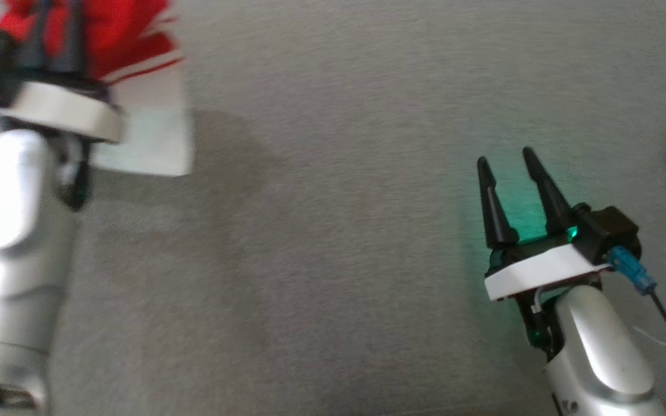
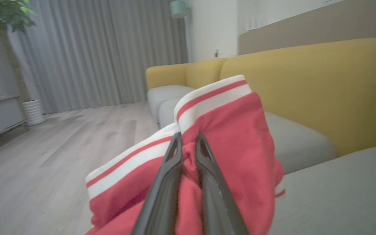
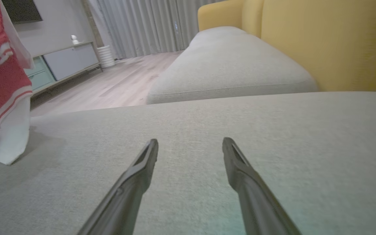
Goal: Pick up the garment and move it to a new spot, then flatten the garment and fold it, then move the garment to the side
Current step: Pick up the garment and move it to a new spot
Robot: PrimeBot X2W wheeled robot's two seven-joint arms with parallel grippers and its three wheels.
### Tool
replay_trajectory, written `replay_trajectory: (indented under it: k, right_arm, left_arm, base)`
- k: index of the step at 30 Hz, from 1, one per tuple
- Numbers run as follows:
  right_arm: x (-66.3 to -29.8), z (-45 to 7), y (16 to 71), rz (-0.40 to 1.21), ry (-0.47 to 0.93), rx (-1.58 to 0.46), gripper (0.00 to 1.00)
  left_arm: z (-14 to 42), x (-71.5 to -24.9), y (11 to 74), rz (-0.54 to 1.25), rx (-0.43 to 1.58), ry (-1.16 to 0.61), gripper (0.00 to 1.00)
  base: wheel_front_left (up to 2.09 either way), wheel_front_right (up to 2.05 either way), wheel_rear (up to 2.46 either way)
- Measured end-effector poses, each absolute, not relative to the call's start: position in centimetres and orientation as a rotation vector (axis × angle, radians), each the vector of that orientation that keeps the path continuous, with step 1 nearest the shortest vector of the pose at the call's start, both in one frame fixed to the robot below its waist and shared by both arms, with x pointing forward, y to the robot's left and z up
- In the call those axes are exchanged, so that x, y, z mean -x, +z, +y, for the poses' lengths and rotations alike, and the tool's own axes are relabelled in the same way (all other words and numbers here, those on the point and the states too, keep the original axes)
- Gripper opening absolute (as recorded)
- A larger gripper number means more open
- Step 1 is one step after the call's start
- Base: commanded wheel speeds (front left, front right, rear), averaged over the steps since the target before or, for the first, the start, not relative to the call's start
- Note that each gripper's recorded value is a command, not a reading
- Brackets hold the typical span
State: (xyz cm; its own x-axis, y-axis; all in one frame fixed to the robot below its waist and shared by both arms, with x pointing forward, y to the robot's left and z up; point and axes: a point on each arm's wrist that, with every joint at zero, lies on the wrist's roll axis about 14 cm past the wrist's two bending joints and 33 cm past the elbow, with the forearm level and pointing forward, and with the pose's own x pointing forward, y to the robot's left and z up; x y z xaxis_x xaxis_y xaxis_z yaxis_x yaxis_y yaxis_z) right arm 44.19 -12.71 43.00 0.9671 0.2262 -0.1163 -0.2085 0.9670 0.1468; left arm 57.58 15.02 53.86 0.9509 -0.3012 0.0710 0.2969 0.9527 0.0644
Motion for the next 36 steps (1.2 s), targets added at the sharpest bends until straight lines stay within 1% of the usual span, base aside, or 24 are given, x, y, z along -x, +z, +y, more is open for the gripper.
replay_trajectory:
  k: [4, 11, 14, 16, 17, 18, 19, 23, 27, 28, 30, 32, 36]
  right_arm:
    - [-42.7, -14.6, 43.7, 0.126, 0.169, -0.135, 1.0]
    - [-40.5, -16.7, 45.2, 0.1, 0.101, -0.174, 1.0]
    - [-39.8, -17.6, 45.6, 0.091, 0.074, -0.179, 1.0]
    - [-39.3, -18.4, 46.0, 0.082, 0.052, -0.176, 1.0]
    - [-39.2, -18.5, 46.1, 0.08, 0.05, -0.175, 1.0]
    - [-39.2, -18.5, 46.1, 0.079, 0.049, -0.175, 1.0]
    - [-39.3, -18.5, 46.1, 0.079, 0.05, -0.176, 1.0]
    - [-39.5, -17.9, 45.9, 0.086, 0.065, -0.18, 1.0]
    - [-40.0, -17.1, 46.0, 0.08, 0.089, -0.187, 1.0]
    - [-40.0, -17.1, 46.0, 0.08, 0.089, -0.187, 1.0]
    - [-40.2, -16.7, 46.2, 0.074, 0.099, -0.192, 1.0]
    - [-40.2, -16.2, 46.2, 0.075, 0.11, -0.195, 1.0]
    - [-39.8, -15.3, 45.7, 0.089, 0.133, -0.192, 1.0]
  left_arm:
    - [5.8, -56.2, 55.5, -0.137, 0.022, -0.504, 0.0]
    - [-9.0, -50.4, 56.8, -0.149, 0.174, -0.848, 0.0]
    - [-13.1, -47.8, 57.3, -0.137, 0.229, -0.956, 0.0]
    - [-14.9, -46.2, 56.7, -0.107, 0.251, -1.01, 0.0]
    - [-15.0, -46.0, 56.1, -0.09, 0.247, -1.01, 0.0]
    - [-14.8, -45.9, 55.2, -0.069, 0.244, -1.002, 0.64]
    - [-14.4, -45.9, 54.4, -0.048, 0.239, -0.983, 1.0]
    - [-11.5, -46.3, 51.1, 0.03, 0.22, -0.866, 1.0]
    - [-6.3, -47.7, 51.3, 0.007, 0.275, -0.68, 1.0]
    - [-6.3, -47.7, 51.3, 0.007, 0.275, -0.68, 1.0]
    - [-3.3, -47.6, 50.5, 0.009, 0.262, -0.593, 1.0]
    - [0.0, -46.8, 48.8, 0.042, 0.258, -0.498, 1.0]
    - [5.1, -43.2, 45.2, 0.123, 0.216, -0.367, 1.0]
  base:
    - [0.0, 0.0, 0.0]
    - [0.0, 0.0, 0.0]
    - [0.0, 0.0, 0.0]
    - [0.0, 0.0, 0.0]
    - [0.0, 0.0, 0.0]
    - [0.0, 0.0, 0.0]
    - [0.0, 0.0, 0.0]
    - [0.0, 0.0, 0.0]
    - [0.0, 0.0, 0.0]
    - [0.0, 0.0, 0.0]
    - [0.0, 0.0, 0.0]
    - [0.0, 0.0, 0.0]
    - [0.0, 0.0, 0.0]
